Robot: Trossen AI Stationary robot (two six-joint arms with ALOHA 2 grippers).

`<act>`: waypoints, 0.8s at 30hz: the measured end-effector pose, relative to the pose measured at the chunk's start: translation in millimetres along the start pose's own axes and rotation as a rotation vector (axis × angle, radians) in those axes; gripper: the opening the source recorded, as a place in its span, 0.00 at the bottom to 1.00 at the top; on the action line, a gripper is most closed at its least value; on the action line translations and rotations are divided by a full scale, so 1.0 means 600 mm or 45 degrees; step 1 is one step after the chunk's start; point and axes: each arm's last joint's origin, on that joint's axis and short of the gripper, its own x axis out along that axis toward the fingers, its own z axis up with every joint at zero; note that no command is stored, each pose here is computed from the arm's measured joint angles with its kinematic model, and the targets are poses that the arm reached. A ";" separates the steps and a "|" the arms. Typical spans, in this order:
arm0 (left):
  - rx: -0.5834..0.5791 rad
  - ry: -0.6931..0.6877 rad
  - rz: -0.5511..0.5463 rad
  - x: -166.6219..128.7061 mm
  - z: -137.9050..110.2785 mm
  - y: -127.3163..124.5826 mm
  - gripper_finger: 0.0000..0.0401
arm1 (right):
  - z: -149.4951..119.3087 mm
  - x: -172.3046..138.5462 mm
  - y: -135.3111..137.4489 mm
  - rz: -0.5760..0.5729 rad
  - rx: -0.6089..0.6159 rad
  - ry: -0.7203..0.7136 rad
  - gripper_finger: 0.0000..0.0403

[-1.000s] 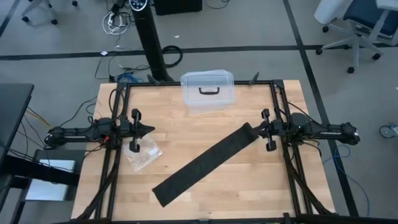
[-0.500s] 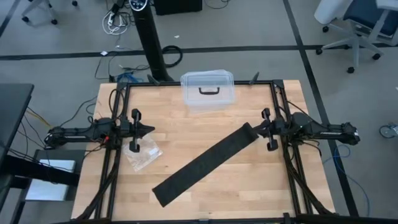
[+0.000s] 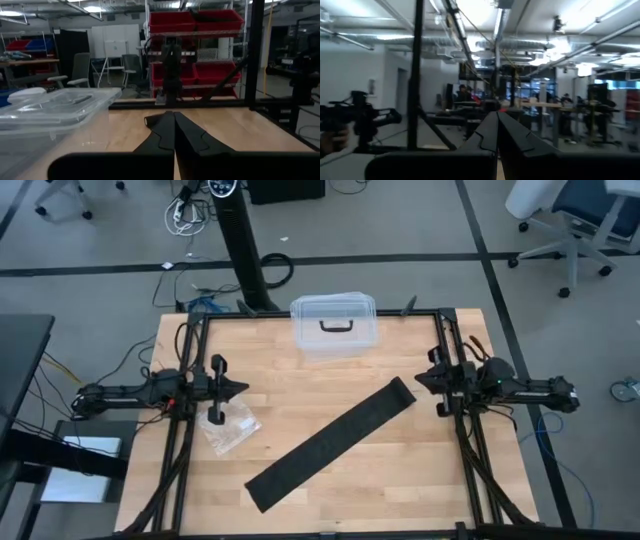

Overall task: Roll bandage
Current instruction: Open the transparent bin

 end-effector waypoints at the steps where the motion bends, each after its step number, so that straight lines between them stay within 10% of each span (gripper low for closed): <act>1: 0.000 -0.005 0.000 0.000 0.001 0.000 0.01 | -0.002 0.002 0.000 -0.008 -0.017 0.014 0.02; 24: -0.009 -0.163 0.006 -0.001 0.021 0.001 0.01 | -0.037 0.071 -0.021 -0.380 -0.278 0.549 0.22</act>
